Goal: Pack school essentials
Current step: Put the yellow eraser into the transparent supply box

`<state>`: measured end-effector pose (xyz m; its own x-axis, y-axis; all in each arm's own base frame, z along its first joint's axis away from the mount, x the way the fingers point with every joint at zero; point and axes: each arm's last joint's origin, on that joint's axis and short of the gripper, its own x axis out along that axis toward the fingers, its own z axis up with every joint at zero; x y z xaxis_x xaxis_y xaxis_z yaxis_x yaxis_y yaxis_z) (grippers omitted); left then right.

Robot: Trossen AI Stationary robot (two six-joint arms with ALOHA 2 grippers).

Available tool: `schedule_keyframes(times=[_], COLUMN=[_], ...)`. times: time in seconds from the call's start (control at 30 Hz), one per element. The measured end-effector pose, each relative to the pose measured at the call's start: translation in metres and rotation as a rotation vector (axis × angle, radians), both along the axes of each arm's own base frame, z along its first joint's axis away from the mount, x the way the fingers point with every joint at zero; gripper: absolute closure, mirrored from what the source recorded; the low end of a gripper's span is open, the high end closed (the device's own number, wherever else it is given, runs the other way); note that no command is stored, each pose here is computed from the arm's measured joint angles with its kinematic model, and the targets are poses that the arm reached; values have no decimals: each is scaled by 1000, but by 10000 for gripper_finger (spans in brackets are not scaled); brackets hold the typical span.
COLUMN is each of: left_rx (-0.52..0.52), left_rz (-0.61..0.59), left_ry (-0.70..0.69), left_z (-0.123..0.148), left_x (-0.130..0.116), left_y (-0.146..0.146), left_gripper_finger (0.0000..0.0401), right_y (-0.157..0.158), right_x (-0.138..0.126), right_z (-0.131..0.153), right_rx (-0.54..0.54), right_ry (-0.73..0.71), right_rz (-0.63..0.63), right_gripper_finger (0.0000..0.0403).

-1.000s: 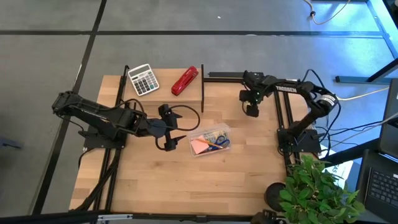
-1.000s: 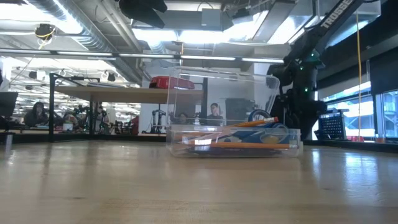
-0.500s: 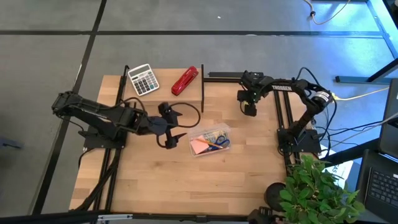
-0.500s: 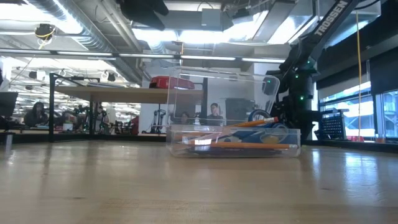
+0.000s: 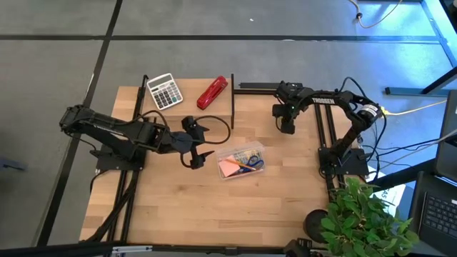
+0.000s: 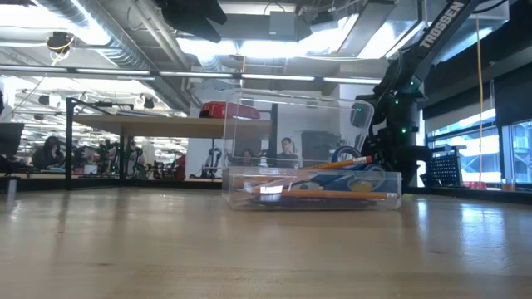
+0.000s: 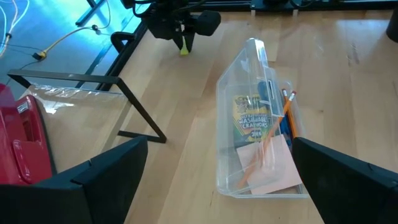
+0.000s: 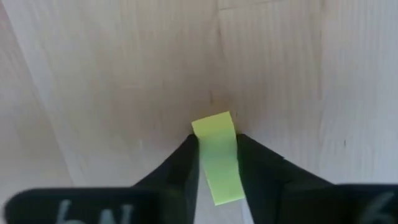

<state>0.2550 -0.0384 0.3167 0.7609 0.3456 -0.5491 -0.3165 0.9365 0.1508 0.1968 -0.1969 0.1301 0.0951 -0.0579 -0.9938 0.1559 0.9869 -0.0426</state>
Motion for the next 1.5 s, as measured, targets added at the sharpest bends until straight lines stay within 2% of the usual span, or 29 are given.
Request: schedule_keyframes(times=[0.2, 0.3, 0.53, 0.73, 0.8, 0.9, 1.3, 1.5], left_rx=[0, 0, 0, 0, 0, 1, 1, 1], left_rz=[0, -1, -1, -1, -1, -1, -1, -2], left_ry=[0, 0, 0, 0, 1, 3, 7, 7], left_z=[0, 0, 0, 0, 0, 0, 0, -1], left_x=[0, 0, 0, 0, 0, 0, 0, 0], left_y=[0, 0, 0, 0, 0, 0, 0, 0], left_gripper_finger=[8, 8, 8, 8, 8, 8, 8, 8], right_y=[0, 1, 3, 15, 17, 26, 74, 96], right_x=[0, -1, -1, -9, -8, -8, 7, 12], right_z=[0, 0, 1, 17, 26, 35, 72, 85], right_rx=[7, 13, 58, 108, 89, 87, 51, 50], right_ry=[2, 4, -16, -18, -48, -38, -150, -201], right_rz=[-1, -8, -136, -276, -289, -291, -293, -257], right_gripper_finger=[347, 347, 351, 353, 355, 358, 359, 393])
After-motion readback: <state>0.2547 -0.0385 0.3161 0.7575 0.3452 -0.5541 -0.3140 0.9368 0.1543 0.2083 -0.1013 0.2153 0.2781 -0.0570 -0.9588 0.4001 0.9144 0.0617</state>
